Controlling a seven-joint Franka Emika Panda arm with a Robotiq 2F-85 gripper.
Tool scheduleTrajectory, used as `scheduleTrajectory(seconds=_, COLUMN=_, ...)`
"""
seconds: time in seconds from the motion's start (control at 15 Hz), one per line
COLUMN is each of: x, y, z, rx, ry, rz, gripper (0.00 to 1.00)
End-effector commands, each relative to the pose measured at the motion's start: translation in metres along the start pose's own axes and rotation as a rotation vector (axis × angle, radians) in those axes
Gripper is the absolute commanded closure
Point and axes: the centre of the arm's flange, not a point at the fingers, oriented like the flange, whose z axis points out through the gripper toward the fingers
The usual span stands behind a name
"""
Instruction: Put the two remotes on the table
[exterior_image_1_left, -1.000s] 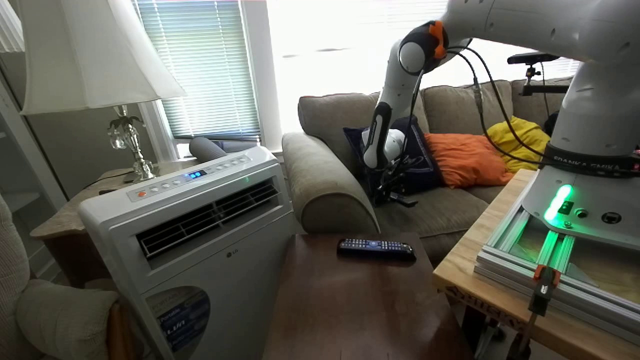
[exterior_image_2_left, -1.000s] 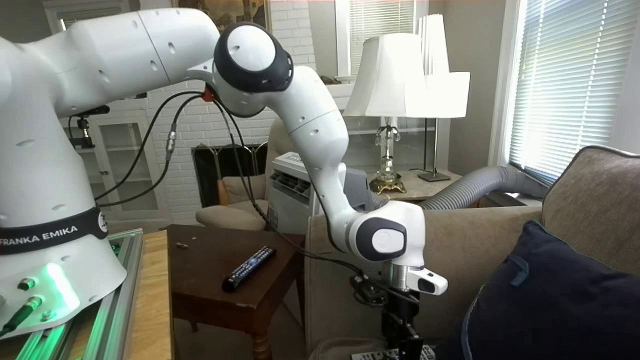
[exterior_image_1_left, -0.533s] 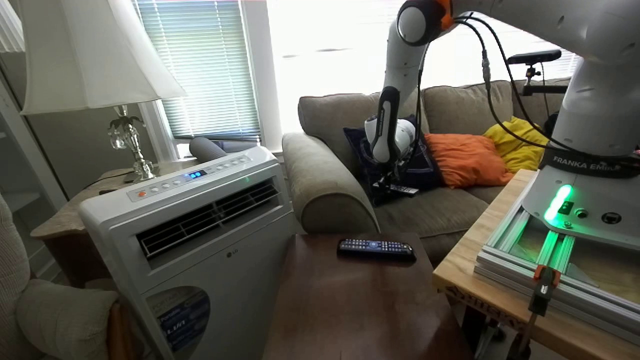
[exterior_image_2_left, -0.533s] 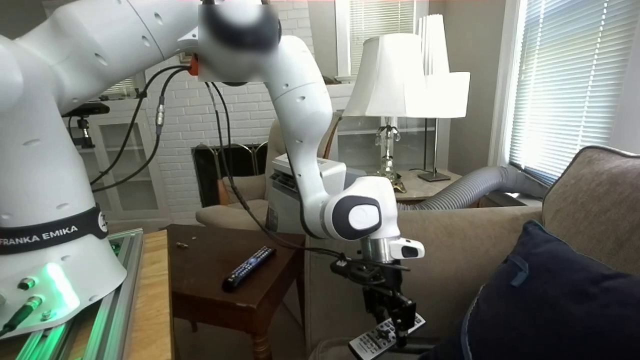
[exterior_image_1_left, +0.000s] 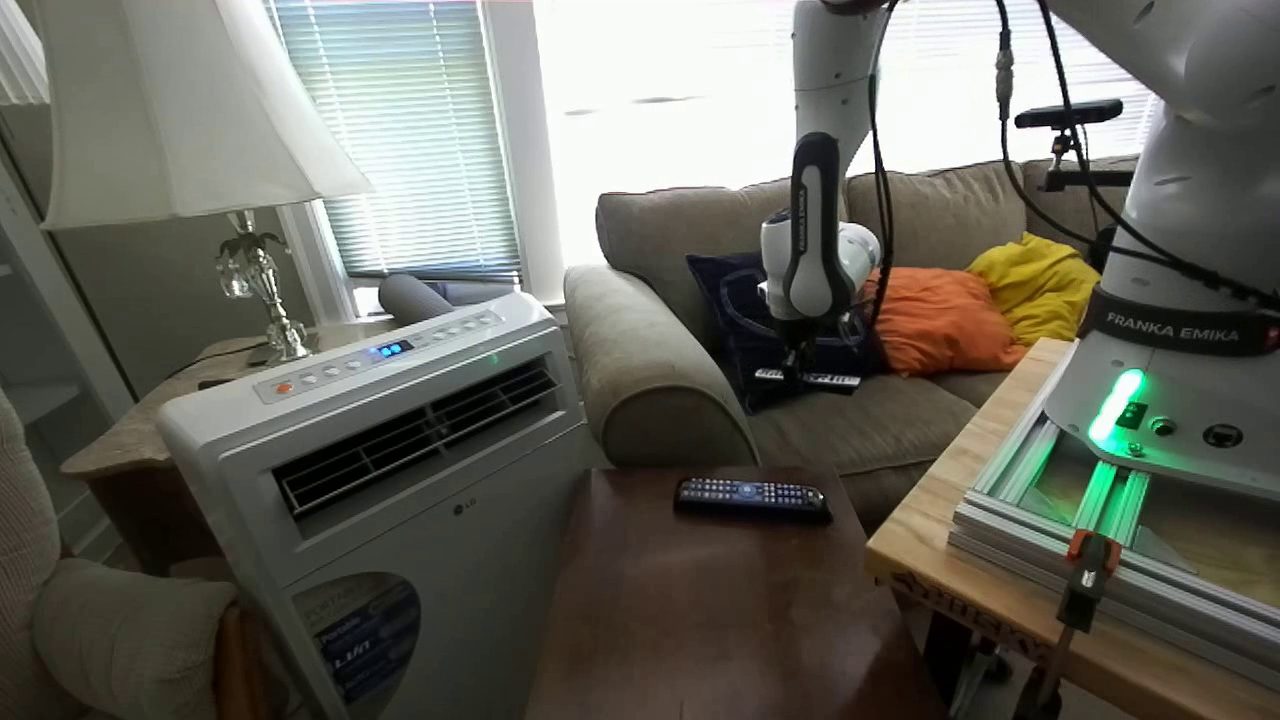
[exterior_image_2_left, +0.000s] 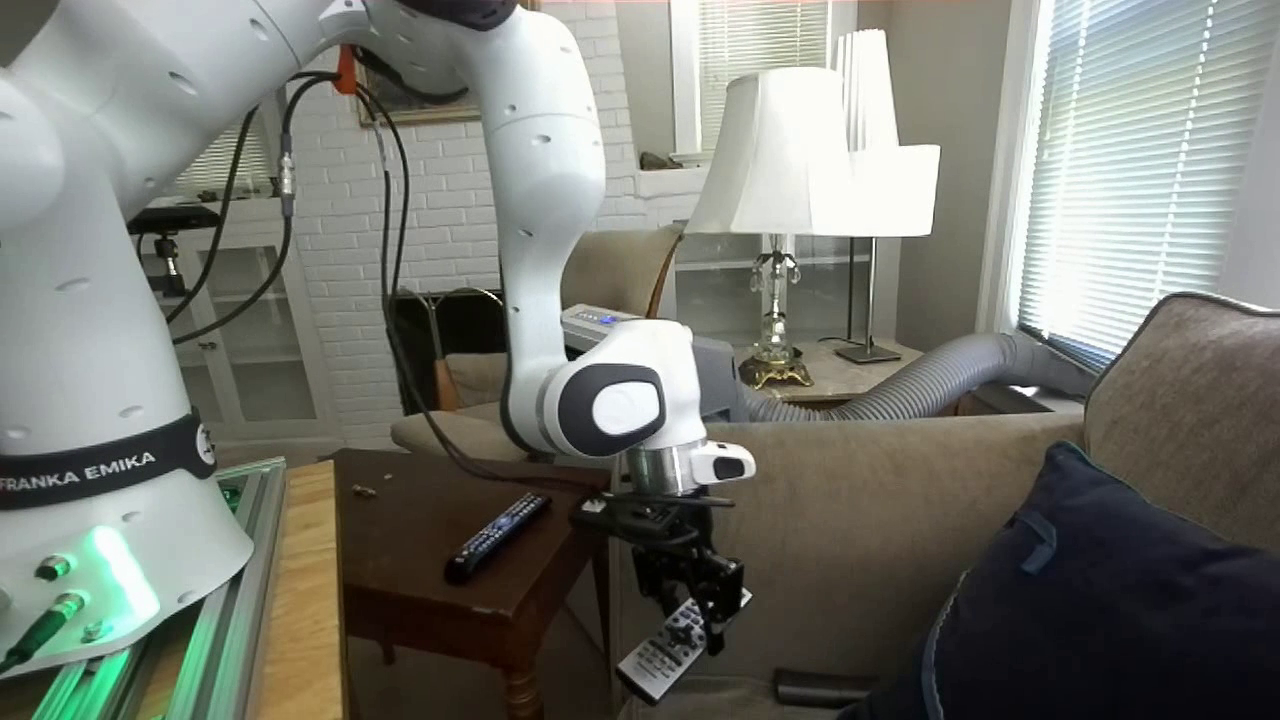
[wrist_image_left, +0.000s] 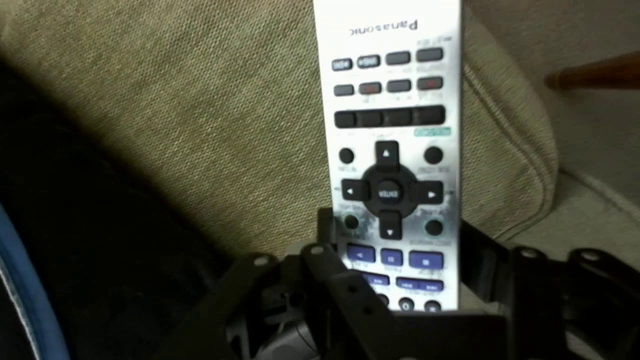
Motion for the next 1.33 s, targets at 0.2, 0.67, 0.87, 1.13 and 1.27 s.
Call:
scheduleTrajectory(seconds=0.2, x=-0.07, y=-0.028, z=-0.072, rx=0.062, ry=0.042, rz=-0.165, gripper=0.71)
scheduleTrajectory(seconds=0.67, x=-0.073, y=-0.082, z=-0.11, rx=0.088, ry=0.117, rz=-0.301, gripper=0.71)
scheduleTrajectory(seconds=0.87, x=-0.069, y=-0.124, z=-0.118, rx=0.104, ry=0.155, rz=-0.367, gripper=0.71)
scheduleTrajectory(seconds=1.13, x=-0.075, y=-0.172, z=-0.128, rx=0.153, ry=0.176, rz=-0.463, gripper=0.71)
scheduleTrajectory(seconds=1.27, x=-0.079, y=-0.193, z=-0.13, rx=0.182, ry=0.184, rz=-0.504, gripper=0.71)
